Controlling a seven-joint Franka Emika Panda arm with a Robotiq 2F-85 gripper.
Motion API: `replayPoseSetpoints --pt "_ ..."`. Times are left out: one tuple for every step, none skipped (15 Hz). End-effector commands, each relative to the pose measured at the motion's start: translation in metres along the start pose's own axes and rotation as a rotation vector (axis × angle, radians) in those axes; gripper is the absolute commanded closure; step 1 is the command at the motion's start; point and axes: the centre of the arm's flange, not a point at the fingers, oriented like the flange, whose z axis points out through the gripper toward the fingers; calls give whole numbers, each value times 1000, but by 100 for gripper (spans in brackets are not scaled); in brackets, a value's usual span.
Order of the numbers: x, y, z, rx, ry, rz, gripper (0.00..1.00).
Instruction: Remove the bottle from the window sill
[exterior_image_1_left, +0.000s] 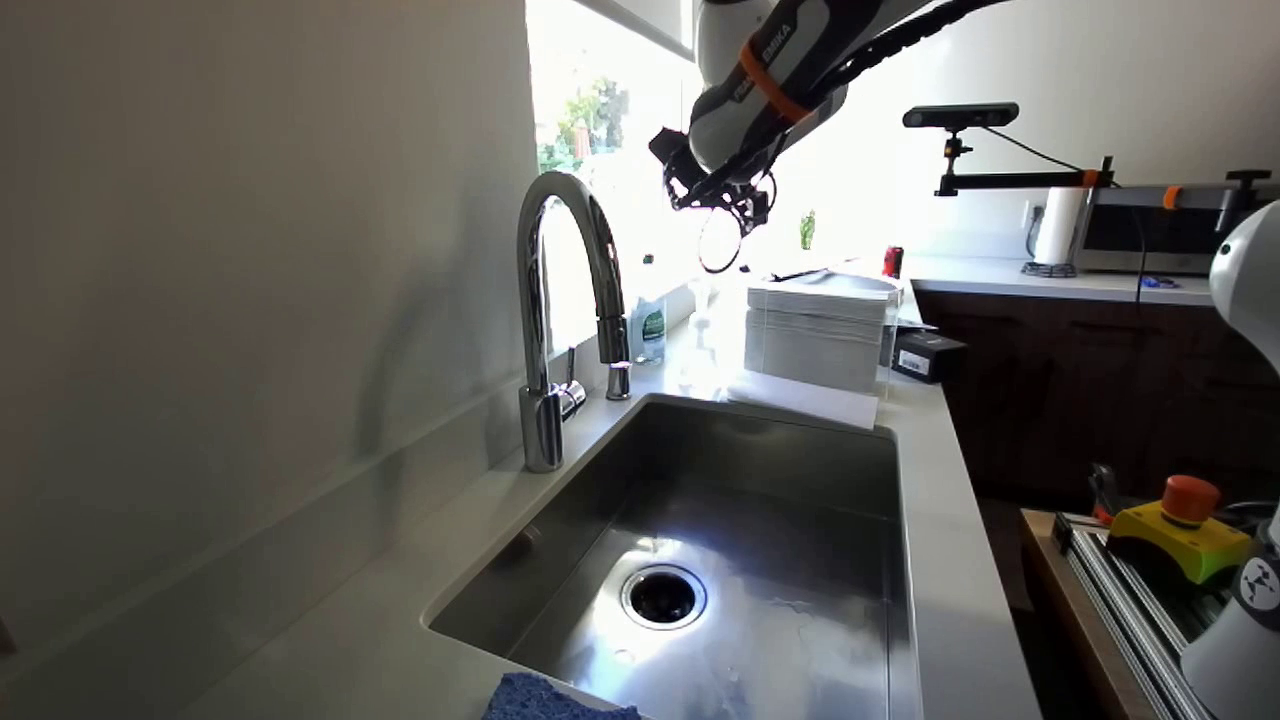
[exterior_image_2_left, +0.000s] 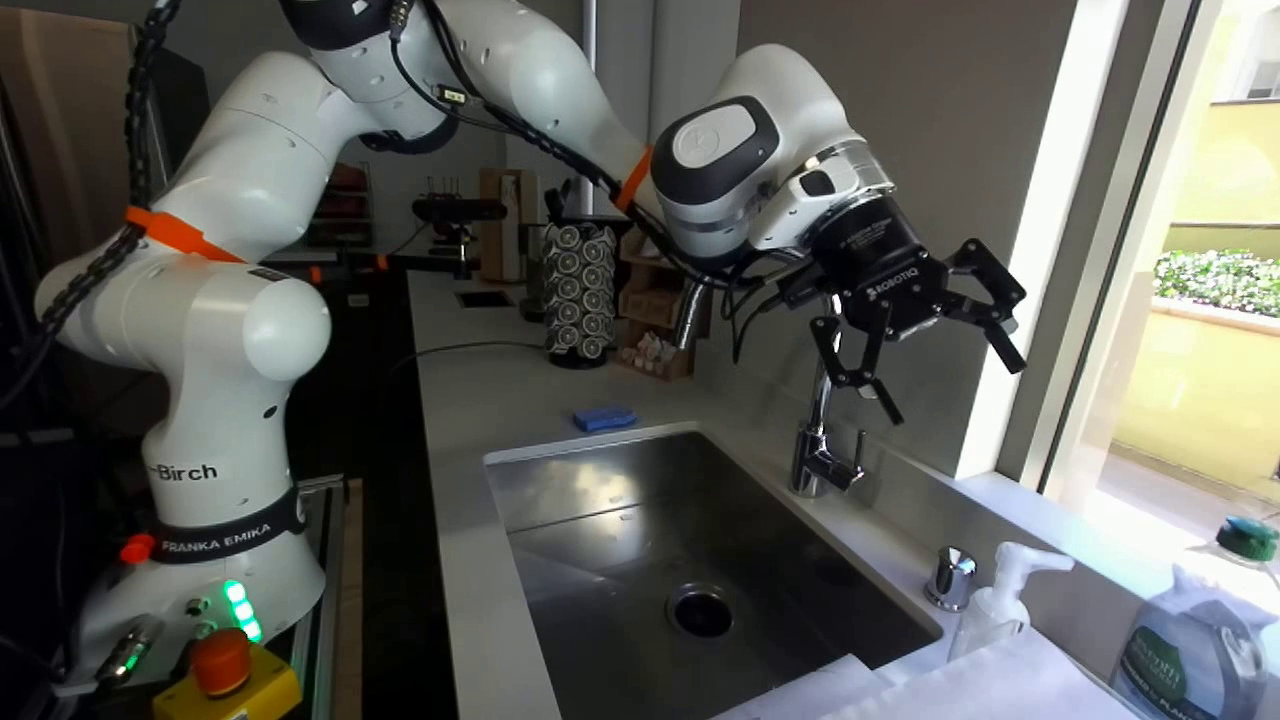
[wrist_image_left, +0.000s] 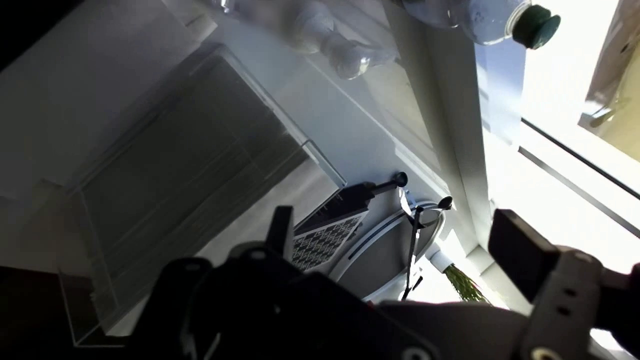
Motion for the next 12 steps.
replayPoseSetpoints --pt "27 5 -13 -115 -95 112 0" --pt "37 9 -12 -135 -116 137 0" --pt "42 15 -10 -151 -135 164 0" --pt "48 17 -8 -171 -153 189 0" --pt "53 19 -7 -188 -173 217 0" --pt "55 22 -7 -197 -195 245 0" --pt "60 25 -6 -208 -213 278 0" --pt "63 27 -7 -215 -242 304 0" --pt "65 28 -7 -216 -272 330 0" --pt "61 15 2 -189 -184 267 0" --pt "62 15 2 -190 -192 272 0" --pt "63 15 2 -189 -190 272 0"
